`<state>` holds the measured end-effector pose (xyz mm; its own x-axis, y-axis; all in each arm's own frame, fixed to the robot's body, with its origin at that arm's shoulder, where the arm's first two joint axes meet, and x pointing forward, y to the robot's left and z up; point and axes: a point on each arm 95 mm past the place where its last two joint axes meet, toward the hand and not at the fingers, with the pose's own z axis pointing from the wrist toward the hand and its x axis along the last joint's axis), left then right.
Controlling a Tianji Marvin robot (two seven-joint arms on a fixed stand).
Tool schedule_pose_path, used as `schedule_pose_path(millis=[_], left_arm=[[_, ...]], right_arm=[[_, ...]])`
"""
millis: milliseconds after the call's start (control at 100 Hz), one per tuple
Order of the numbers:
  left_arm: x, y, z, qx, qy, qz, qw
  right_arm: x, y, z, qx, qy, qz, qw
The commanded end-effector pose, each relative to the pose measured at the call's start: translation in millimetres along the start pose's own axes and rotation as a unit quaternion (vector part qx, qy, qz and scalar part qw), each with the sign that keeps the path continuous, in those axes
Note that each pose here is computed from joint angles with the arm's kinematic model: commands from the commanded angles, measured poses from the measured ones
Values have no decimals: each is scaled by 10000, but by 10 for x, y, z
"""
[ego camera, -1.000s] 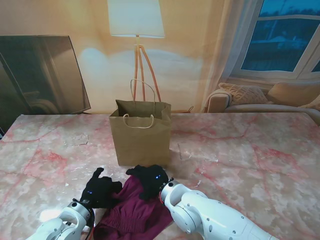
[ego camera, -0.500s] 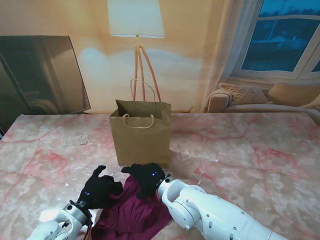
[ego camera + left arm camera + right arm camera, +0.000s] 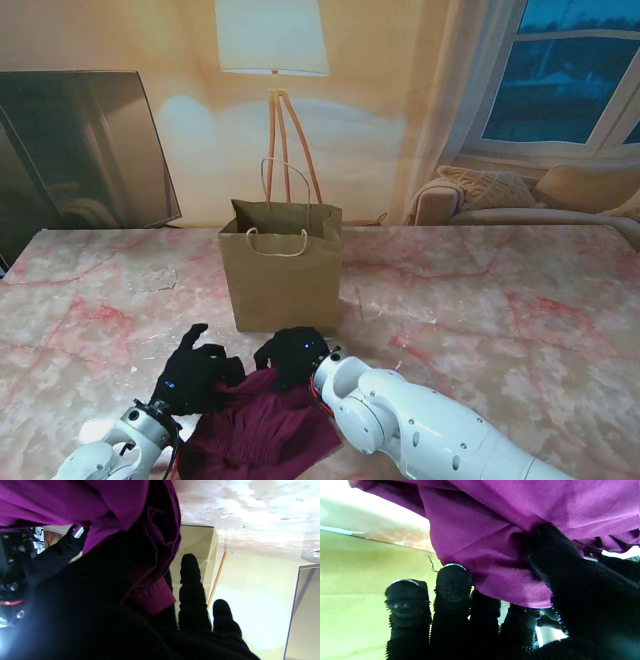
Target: Fold the socks and the shorts into the kraft paper bag
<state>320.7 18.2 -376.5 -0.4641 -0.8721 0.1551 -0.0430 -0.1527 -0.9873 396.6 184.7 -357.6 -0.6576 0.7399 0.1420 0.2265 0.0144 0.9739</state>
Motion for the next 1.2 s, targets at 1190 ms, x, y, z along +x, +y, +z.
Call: schedule_pose_path(millis=[1190], left_arm=[[106,119,139,35,-316,330,9989]], right_arm=[[-13,-30,-595,-1608,911,-279,9824]])
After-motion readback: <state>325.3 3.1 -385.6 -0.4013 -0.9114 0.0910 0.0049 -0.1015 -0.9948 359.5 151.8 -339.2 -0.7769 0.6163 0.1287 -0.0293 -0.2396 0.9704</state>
